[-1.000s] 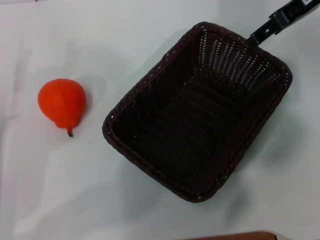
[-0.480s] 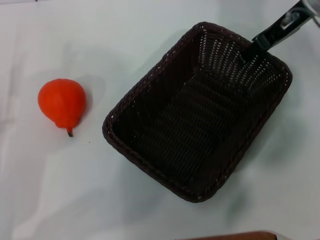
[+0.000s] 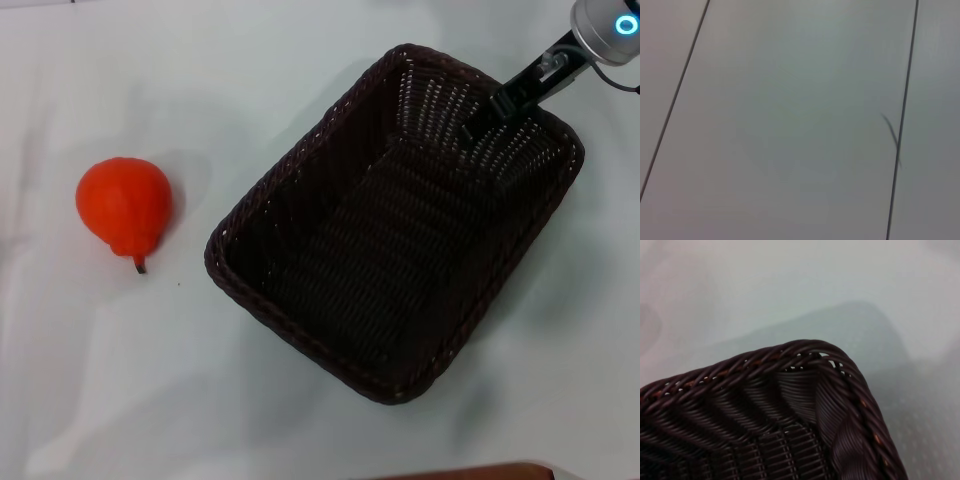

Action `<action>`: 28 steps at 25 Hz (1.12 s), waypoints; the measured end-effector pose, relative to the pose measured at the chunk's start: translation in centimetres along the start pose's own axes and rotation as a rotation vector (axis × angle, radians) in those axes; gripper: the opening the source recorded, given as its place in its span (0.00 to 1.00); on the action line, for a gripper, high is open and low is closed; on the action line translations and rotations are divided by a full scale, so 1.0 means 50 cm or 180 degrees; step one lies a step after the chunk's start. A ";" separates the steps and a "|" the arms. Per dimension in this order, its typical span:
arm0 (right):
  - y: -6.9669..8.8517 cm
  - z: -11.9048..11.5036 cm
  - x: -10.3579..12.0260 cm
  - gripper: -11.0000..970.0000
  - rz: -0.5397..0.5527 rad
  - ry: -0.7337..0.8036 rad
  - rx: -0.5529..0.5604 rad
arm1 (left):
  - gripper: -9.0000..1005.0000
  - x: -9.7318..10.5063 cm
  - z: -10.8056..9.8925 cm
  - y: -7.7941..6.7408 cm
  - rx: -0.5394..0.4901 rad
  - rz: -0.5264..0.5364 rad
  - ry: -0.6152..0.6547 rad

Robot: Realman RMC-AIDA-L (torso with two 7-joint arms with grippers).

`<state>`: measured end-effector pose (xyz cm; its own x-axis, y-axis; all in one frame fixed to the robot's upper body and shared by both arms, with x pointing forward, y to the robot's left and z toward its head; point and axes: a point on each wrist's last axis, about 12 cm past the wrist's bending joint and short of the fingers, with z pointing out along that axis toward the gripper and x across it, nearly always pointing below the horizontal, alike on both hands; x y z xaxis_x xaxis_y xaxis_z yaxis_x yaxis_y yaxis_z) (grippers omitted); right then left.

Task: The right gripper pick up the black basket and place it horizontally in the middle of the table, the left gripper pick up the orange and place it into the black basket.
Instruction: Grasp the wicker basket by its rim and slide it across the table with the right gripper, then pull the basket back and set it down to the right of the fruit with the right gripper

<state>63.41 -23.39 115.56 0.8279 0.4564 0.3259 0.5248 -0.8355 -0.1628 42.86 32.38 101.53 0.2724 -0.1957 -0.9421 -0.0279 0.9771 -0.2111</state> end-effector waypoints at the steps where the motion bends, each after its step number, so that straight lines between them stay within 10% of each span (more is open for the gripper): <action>1: 0.001 0.000 -0.001 0.79 -0.0003 0.0013 0.0013 | 0.91 0.000 0.000 0.000 0.0001 0.0000 0.0000; 4: 0.001 -0.001 -0.001 0.77 -0.0019 0.0038 0.0038 | 0.91 0.002 0.002 -0.001 0.0000 -0.0004 0.0016; 12: 0.000 -0.004 -0.001 0.31 -0.0007 0.0069 0.0065 | 0.91 0.004 0.007 -0.005 0.0011 -0.0024 0.0024; 28: 0.031 -0.065 -0.076 0.19 0.1221 0.0521 0.0521 | 0.91 -0.007 0.017 0.011 0.0014 0.0093 -0.0045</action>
<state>60.43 -27.42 117.07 0.9334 0.0576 0.3543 0.2213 -0.8695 -0.4417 43.58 33.05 101.99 0.2850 -0.1660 -0.9440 -0.0320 0.9827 -0.1824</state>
